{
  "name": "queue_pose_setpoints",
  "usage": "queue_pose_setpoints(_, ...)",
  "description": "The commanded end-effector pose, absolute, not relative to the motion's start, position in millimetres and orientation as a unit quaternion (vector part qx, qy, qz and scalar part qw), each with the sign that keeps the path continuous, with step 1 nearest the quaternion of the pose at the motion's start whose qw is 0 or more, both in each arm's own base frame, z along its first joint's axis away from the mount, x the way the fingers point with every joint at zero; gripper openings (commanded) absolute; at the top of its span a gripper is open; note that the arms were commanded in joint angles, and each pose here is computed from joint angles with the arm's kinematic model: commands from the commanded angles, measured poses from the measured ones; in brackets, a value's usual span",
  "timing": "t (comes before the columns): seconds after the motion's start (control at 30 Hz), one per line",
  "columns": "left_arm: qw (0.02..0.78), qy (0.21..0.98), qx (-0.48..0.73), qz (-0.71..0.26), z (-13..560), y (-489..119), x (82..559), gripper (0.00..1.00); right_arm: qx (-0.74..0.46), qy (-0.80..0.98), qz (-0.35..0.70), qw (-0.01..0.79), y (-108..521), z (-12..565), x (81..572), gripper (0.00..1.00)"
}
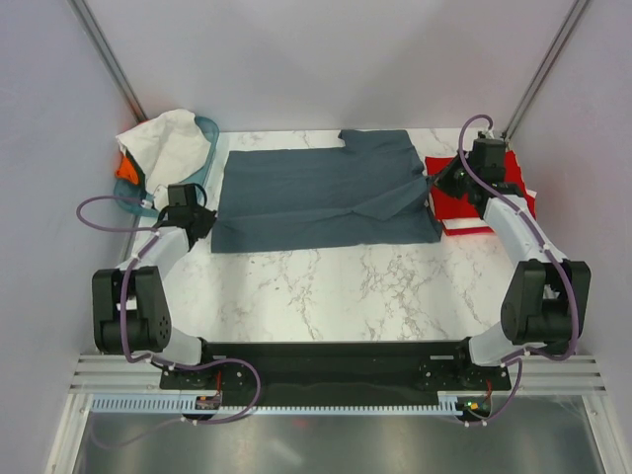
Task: Fold and stack the t-shirts
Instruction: Fold the tshirt
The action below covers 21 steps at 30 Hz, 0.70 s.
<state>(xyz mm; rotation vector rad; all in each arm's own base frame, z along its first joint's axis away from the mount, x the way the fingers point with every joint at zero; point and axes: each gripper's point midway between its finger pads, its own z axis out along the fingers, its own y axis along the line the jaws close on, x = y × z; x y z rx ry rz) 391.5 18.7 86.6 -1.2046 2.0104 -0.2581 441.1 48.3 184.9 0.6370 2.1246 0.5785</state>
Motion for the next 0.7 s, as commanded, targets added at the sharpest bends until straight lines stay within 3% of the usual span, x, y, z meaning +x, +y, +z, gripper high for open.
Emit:
queue_pose_setpoints(0.0,0.417,0.763,-0.485,-0.101,107,25,414,0.02,0.253,0.829,0.227,0.445,44,205,459,0.00)
queue_pose_setpoints(0.47,0.419,0.753,-0.499,-0.089,102,28,426,0.03,0.256,0.833,0.217,0.440,47,194,482,0.00)
queue_pose_setpoints(0.63,0.428,0.745,-0.502,-0.100,102,25,435,0.07,0.248,0.837,0.209,0.441,61,191,492,0.01)
queue_pose_setpoints(0.67,0.431,0.744,-0.500,-0.104,103,24,438,0.13,0.248,0.836,0.208,0.444,63,194,495,0.05)
